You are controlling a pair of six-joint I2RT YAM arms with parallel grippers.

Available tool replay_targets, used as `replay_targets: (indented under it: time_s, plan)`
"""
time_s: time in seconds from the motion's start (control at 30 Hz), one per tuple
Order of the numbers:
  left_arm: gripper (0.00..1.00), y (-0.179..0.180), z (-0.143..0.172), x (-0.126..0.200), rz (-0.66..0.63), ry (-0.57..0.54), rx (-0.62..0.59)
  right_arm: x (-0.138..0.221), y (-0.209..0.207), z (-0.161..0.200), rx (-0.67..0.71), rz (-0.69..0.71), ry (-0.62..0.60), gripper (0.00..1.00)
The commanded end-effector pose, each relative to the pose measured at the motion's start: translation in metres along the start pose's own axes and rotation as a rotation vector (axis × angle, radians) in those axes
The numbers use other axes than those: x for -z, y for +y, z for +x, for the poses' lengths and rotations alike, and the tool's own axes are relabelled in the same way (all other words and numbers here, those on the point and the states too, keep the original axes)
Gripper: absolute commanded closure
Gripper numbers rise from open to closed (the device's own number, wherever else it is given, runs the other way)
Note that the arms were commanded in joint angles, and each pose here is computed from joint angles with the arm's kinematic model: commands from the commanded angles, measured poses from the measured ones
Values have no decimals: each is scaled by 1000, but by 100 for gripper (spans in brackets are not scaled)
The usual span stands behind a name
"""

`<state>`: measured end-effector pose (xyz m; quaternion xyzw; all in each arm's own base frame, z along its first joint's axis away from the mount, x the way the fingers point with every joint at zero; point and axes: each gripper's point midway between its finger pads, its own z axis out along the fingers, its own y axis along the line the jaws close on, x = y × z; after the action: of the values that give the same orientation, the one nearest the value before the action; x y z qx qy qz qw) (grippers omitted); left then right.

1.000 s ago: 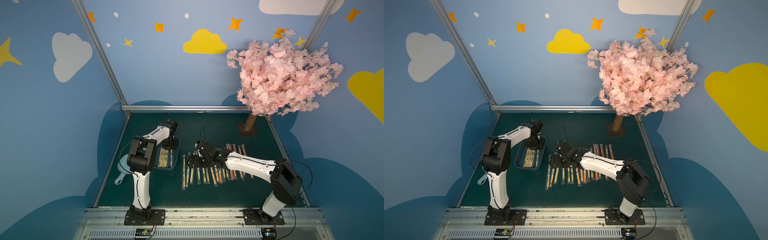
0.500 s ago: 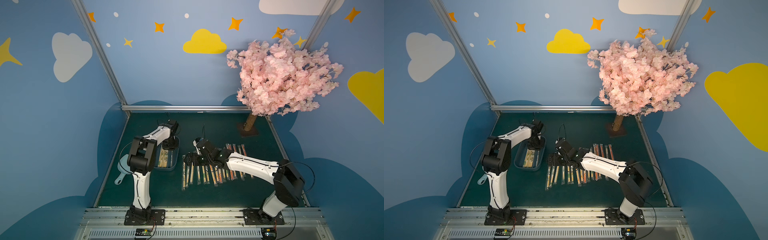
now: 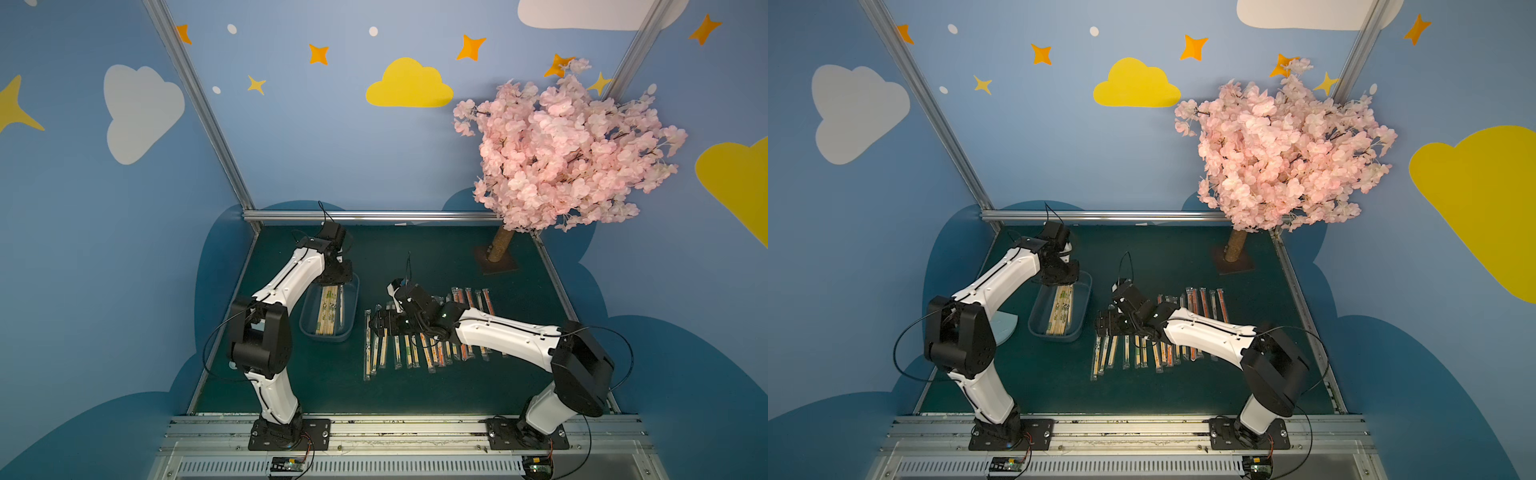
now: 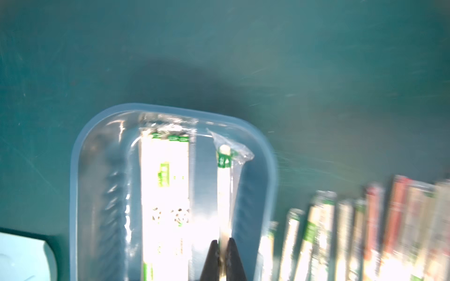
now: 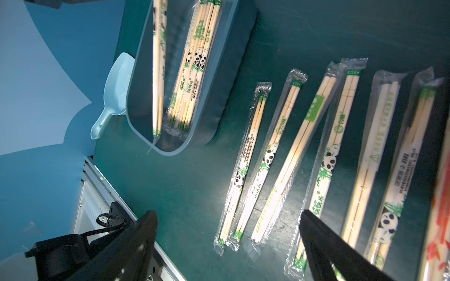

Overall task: Take the paired disposable chopsticks out of the storage box
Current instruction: Place the paired disposable chopsticks at the center of the board.

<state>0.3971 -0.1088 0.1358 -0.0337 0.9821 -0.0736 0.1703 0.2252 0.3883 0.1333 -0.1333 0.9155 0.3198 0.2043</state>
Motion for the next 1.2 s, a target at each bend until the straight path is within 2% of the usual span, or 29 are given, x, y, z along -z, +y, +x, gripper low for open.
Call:
replay_targets:
  time_s: [0.0, 0.2, 0.33, 0.43, 0.77, 1.0, 1.17]
  plan:
    - [97, -21, 30, 5, 79, 49, -2, 10, 1, -6, -7, -2, -49, 6]
    - [96, -55, 80, 3, 173, 60, 28, 17, -17, -3, -42, 55, -80, 6]
    - [95, -69, 110, -10, 176, 81, 24, 19, -28, 1, -65, 78, -87, 6]
    - [95, -65, 122, -21, 144, 107, 28, 19, -28, 1, -65, 78, -85, 6]
    - [94, -38, 138, -51, 1, 166, 16, 14, -24, 2, -55, 69, -64, 6]
    - [92, -26, 141, -66, -50, 196, 12, 13, -24, 2, -51, 66, -60, 6]
    - [85, -20, 141, -70, -60, 209, 12, 12, -23, 2, -48, 64, -57, 6]
